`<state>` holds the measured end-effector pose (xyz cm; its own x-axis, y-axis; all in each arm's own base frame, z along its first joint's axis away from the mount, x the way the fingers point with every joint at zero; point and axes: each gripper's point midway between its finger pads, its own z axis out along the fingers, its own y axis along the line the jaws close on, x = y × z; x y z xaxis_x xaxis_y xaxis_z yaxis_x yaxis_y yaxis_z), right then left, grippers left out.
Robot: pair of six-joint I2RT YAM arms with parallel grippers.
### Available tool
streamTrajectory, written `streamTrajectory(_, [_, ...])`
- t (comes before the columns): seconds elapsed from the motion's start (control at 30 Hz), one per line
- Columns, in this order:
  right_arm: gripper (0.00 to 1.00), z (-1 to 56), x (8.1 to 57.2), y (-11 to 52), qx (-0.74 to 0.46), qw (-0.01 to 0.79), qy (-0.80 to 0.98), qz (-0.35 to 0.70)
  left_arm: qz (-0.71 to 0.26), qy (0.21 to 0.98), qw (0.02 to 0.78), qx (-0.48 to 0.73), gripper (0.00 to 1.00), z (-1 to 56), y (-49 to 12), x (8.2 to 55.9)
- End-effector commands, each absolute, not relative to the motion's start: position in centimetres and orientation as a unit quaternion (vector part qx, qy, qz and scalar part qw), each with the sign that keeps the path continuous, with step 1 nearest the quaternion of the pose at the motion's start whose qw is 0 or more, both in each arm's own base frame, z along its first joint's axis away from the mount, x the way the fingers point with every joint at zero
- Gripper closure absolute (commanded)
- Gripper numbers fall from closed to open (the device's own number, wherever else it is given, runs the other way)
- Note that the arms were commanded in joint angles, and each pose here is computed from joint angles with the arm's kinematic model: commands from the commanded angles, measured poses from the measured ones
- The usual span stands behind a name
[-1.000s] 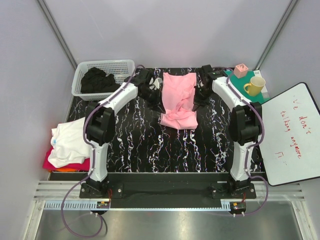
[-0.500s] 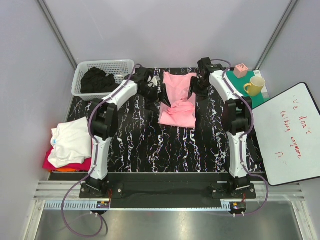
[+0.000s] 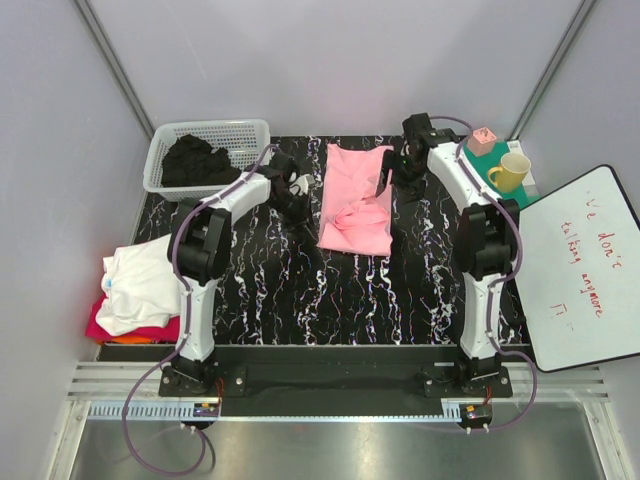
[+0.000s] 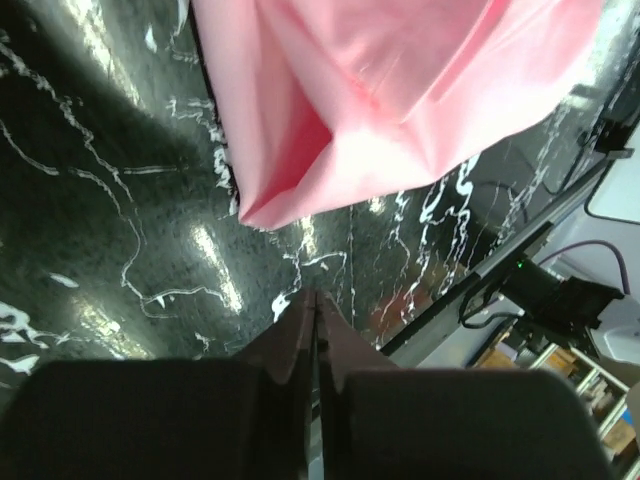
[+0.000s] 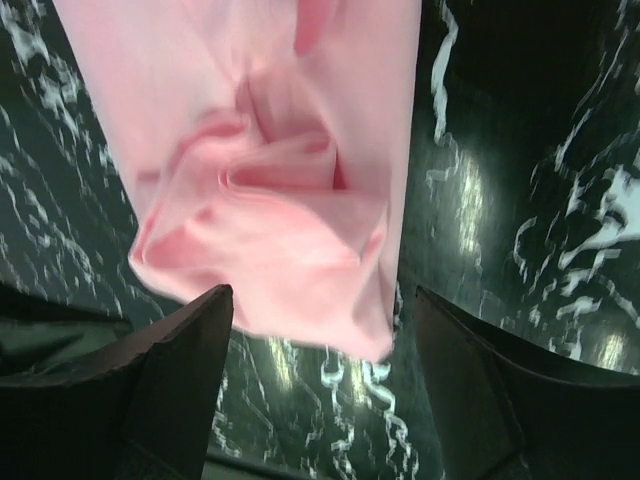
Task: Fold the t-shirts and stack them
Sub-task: Fold the folded rectangular tshirt in 1/3 of the way
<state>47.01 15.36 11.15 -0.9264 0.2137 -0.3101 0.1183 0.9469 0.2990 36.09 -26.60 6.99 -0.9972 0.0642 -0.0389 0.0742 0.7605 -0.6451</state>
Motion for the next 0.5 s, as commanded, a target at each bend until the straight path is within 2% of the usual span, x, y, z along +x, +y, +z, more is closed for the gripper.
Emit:
streamTrajectory(0.0, [0.24,13.5,43.6,17.3,0.057,0.158,0.960,0.223,-0.336,0.936,0.053,0.093,1.00,9.8,-26.9,35.4])
streamTrajectory(0.03, [0.34,12.1,42.2,17.5,0.058,0.132,0.962,0.230,-0.327,0.938,0.058,0.097,1.00,9.7,-26.7,35.4])
streamTrajectory(0.07, [0.39,12.1,41.6,17.8,0.058,0.126,0.961,0.241,-0.324,0.938,0.062,0.102,1.00,9.8,-27.0,35.5])
streamTrajectory(0.17, [0.39,10.7,39.6,18.4,0.058,0.093,0.961,0.254,-0.324,0.938,0.066,0.105,1.00,9.8,-27.6,36.2])
streamTrajectory(0.47, [0.06,12.3,39.2,18.2,0.054,0.117,0.958,0.256,-0.330,0.929,0.104,0.131,1.00,10.2,-32.6,40.0])
